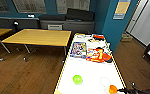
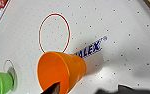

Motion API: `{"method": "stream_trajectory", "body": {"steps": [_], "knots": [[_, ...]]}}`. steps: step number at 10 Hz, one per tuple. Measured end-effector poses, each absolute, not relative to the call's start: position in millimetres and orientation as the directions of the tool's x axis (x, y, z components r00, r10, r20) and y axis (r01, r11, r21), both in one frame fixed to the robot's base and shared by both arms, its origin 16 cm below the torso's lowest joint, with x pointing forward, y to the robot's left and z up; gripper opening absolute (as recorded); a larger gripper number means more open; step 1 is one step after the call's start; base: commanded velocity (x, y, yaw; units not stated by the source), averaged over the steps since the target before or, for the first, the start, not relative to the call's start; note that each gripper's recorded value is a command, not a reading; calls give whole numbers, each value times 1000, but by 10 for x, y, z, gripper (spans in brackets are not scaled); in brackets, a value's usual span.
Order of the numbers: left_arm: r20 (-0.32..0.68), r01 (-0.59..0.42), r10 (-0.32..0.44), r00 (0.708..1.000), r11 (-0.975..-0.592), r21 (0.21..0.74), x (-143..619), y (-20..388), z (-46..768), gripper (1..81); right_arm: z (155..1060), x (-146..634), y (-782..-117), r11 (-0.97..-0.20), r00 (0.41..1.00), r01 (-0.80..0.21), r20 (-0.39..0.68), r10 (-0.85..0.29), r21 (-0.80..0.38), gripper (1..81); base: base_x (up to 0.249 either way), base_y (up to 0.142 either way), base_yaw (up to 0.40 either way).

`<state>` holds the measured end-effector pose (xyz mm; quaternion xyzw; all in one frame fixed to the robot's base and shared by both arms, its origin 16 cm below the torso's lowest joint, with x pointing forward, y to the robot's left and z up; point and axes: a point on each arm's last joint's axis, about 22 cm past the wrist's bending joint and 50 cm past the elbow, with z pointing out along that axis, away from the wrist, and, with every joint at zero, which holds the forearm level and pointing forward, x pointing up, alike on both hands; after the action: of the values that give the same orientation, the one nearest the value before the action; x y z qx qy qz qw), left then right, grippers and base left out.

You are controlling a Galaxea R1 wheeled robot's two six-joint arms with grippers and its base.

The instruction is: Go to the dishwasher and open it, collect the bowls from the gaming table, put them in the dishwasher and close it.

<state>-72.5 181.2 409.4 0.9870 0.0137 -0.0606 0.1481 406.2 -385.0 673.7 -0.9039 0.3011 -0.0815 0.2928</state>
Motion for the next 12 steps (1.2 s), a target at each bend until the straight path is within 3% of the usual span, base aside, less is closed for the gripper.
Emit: {"method": "stream_trajectory", "body": {"steps": [6,11,12], "knots": [[-126,46,9,992,-956,290,-743,1816,4097,811,6628,4146,-3627,-643,812,-489,-38,-582,-590,811,0,0,0],[-126,46,9,992,-957,287,-745,1841,4095,811,6388,4358,-3891,-633,760,-554,-18,-649,-541,811,0,0,0],[-128,46,10,992,-957,286,-748,1846,4095,811,6367,4417,-3911,-638,759,-552,-7,-651,-537,10,0,0,0]]}}
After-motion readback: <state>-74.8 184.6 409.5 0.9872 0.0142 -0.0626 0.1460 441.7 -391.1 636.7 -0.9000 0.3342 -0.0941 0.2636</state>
